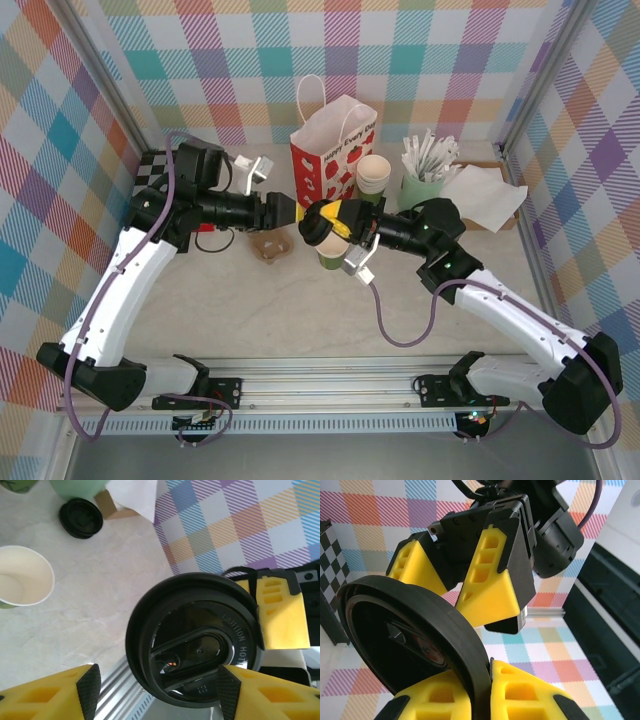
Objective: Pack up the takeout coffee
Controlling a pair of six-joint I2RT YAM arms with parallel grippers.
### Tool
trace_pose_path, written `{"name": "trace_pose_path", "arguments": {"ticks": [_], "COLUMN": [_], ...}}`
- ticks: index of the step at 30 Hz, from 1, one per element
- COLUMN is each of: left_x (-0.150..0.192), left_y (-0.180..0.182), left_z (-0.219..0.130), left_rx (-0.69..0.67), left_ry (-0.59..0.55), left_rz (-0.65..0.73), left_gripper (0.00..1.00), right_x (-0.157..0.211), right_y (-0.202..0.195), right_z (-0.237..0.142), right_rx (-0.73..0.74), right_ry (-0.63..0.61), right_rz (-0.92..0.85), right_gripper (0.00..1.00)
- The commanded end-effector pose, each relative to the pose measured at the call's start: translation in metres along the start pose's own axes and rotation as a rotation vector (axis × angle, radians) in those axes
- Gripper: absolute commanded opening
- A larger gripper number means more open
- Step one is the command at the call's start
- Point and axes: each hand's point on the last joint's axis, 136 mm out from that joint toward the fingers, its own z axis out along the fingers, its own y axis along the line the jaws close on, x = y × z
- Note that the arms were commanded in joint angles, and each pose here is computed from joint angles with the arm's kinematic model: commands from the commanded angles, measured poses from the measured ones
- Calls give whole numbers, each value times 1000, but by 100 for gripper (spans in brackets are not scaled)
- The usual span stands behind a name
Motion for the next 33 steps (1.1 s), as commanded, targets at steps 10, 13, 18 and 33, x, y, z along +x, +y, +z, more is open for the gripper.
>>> {"name": "trace_pose_path", "arguments": {"ticks": [10,13,18,33], "left_x": [19,16,13,4], "left_y": [-9,-8,-7,-13], "left_z": [0,6,13,15], "left_rx": [112,144,175,243], "left_ry": [63,70,77,38], "left_rz": [26,9,-8,-44], "left_gripper": [47,33,22,27], "right_x": [-19,-23,-23,-23], "right_y": [-24,-24,-26,-28], "right_z": [10,12,13,15], "right_rx": [101,105,120,148], "right_ry": [-90,-95,-79,-64], "right_rz": [-22,-24,-4,27], "right_gripper": [0,0,0,0]}}
